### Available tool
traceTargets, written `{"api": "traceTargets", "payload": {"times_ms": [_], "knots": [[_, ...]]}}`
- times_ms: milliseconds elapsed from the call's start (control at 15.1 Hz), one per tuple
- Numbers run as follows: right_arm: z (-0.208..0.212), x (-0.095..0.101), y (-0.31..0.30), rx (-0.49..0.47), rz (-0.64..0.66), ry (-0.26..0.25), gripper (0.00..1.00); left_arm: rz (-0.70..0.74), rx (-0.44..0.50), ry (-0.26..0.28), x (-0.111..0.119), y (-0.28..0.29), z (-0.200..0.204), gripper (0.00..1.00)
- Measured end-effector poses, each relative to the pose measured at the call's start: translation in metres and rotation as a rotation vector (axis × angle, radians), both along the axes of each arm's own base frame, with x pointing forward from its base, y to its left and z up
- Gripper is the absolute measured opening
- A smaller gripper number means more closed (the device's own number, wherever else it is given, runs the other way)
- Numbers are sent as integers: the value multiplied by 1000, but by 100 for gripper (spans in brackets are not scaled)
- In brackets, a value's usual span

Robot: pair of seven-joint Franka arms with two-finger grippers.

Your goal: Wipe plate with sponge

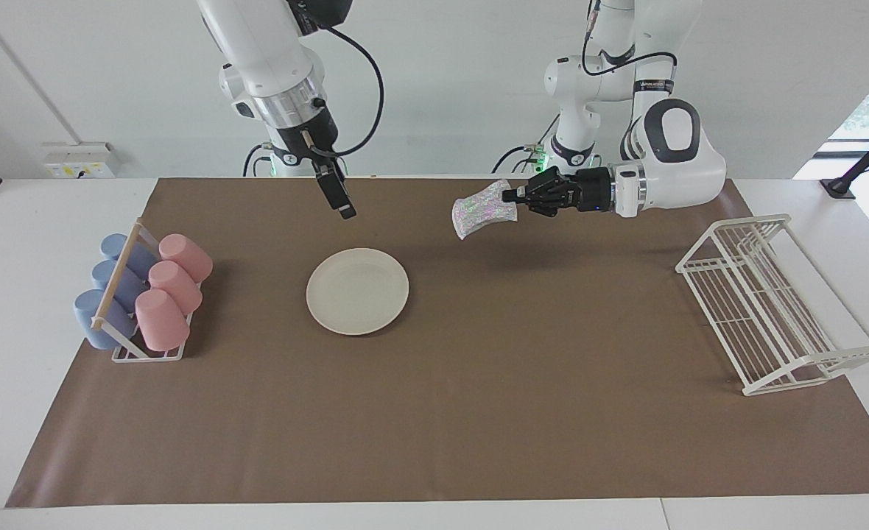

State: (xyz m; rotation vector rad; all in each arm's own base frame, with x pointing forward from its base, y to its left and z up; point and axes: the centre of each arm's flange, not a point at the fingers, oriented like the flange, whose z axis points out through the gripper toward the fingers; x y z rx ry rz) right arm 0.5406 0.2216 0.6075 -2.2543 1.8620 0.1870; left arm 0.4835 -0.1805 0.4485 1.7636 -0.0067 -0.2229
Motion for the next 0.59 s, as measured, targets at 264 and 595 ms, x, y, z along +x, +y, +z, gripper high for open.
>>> {"api": "traceTargets", "payload": {"times_ms": [264,595], "knots": [[-33,31,83,3,-166,66,100,-28,-10,-21,-5,-14,-1,4],[-51,11,174,9,-122,67,100,-29,-14,-23,-6,-18,-3,4]]}}
